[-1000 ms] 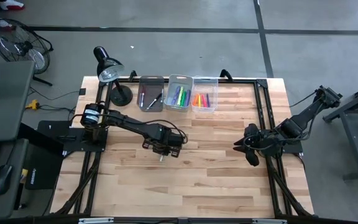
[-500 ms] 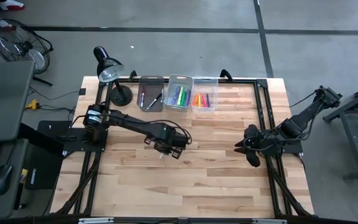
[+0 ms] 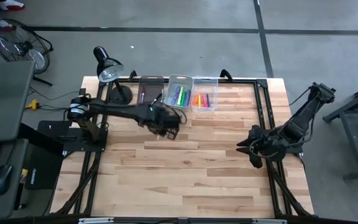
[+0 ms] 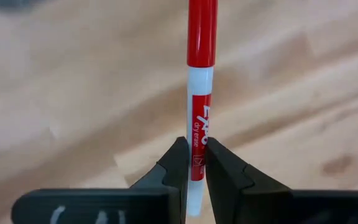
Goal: Pick & Place Markers
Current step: Put the red marker into the black bin
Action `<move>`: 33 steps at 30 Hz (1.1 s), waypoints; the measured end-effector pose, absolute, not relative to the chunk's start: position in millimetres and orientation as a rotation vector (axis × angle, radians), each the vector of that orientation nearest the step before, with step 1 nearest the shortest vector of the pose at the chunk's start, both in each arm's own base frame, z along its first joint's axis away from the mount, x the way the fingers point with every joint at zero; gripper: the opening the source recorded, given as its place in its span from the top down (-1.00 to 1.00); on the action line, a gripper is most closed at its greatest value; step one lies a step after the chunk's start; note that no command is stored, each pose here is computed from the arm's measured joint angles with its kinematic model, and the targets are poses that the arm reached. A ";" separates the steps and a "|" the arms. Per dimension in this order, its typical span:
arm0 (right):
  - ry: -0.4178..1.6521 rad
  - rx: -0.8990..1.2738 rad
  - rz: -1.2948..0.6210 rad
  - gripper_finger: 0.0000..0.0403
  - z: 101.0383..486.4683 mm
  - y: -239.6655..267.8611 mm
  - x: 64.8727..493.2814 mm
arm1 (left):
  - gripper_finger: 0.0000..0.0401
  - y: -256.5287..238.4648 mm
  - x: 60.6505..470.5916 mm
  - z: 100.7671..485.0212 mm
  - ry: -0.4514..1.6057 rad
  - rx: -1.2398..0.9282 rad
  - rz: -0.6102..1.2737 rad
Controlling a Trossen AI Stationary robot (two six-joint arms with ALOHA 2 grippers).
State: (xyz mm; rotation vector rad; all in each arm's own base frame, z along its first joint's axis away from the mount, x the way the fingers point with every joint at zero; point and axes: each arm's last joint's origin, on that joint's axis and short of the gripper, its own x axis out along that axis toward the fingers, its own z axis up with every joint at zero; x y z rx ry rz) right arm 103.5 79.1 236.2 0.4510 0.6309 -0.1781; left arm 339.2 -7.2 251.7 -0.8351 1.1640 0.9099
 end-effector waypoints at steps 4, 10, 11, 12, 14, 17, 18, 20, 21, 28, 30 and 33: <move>0.622 0.469 -0.191 0.49 232.1 80.0 101.6 | 0.82 23.8 327.9 266.9 1.123 -0.828 0.960; 0.619 0.483 -0.202 0.49 229.1 79.8 101.5 | 0.81 74.3 316.9 274.0 1.100 -0.837 0.996; 0.619 0.483 -0.202 0.49 229.2 79.8 101.5 | 0.81 81.9 315.3 273.9 1.102 -0.840 0.996; 0.618 0.485 -0.201 0.49 229.3 79.9 101.6 | 0.80 89.8 313.6 273.8 1.105 -0.847 0.993; 0.618 0.484 -0.202 0.49 229.3 79.8 101.6 | 0.80 103.9 310.2 273.9 1.102 -0.856 0.992; 0.611 0.492 -0.212 0.49 229.3 79.5 101.6 | 0.80 122.9 304.6 274.1 1.088 -0.872 1.005; 0.607 0.492 -0.217 0.49 229.3 79.4 101.6 | 0.80 129.4 302.2 274.2 1.082 -0.878 1.015; 0.596 0.491 -0.226 0.49 229.5 79.0 101.7 | 0.80 140.7 296.7 274.1 1.081 -0.886 1.034; 0.591 0.489 -0.231 0.49 229.6 78.8 101.8 | 0.80 145.8 294.3 274.1 1.084 -0.886 1.033; 0.555 0.495 -0.274 0.49 230.5 75.9 104.1 | 0.79 170.8 290.7 267.0 1.088 -0.872 1.009; 0.541 0.503 -0.284 0.49 231.2 75.2 105.4 | 0.79 178.3 287.7 261.6 1.103 -0.889 1.032; 0.527 0.513 -0.300 0.49 231.9 73.7 107.2 | 0.79 186.4 289.4 257.4 1.086 -0.893 1.051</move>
